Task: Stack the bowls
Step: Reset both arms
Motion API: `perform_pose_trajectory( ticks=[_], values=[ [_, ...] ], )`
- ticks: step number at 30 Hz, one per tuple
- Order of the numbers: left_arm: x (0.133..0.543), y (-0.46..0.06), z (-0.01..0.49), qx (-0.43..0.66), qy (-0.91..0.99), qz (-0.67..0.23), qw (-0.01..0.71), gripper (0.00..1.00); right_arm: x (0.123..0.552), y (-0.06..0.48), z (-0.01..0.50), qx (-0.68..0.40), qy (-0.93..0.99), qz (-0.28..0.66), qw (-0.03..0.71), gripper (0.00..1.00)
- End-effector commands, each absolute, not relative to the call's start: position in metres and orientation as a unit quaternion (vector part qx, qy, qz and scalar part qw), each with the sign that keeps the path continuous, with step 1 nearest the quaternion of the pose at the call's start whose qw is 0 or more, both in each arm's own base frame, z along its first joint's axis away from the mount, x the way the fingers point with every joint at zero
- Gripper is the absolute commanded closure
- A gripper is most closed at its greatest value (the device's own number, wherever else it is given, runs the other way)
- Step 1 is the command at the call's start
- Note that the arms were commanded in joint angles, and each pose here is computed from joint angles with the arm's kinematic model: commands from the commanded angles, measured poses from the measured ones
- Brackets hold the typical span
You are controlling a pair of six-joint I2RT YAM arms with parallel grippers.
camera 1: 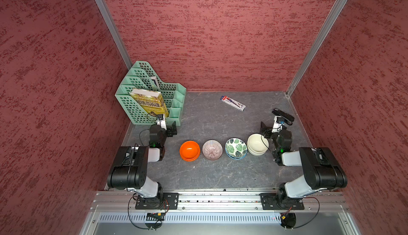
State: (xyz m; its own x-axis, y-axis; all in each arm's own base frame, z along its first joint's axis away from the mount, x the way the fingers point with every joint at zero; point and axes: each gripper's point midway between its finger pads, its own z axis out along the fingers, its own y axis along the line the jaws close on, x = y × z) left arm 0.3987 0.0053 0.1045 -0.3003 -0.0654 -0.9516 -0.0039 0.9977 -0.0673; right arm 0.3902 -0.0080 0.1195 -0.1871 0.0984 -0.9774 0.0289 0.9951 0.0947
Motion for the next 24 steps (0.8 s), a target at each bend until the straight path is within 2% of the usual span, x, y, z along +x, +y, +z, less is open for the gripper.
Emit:
perform_pose_trajectory(
  ticks=[1,24],
  values=[
    [0.401,0.003,0.113,-0.020,0.794,-0.036,0.606,0.00,0.392,-0.007,0.122,0.033,0.767,0.029,0.641,0.01],
    [0.401,0.002,0.114,-0.020,0.794,-0.036,0.607,0.00,0.400,0.006,0.119,0.001,0.781,0.049,0.623,0.02]
  ],
)
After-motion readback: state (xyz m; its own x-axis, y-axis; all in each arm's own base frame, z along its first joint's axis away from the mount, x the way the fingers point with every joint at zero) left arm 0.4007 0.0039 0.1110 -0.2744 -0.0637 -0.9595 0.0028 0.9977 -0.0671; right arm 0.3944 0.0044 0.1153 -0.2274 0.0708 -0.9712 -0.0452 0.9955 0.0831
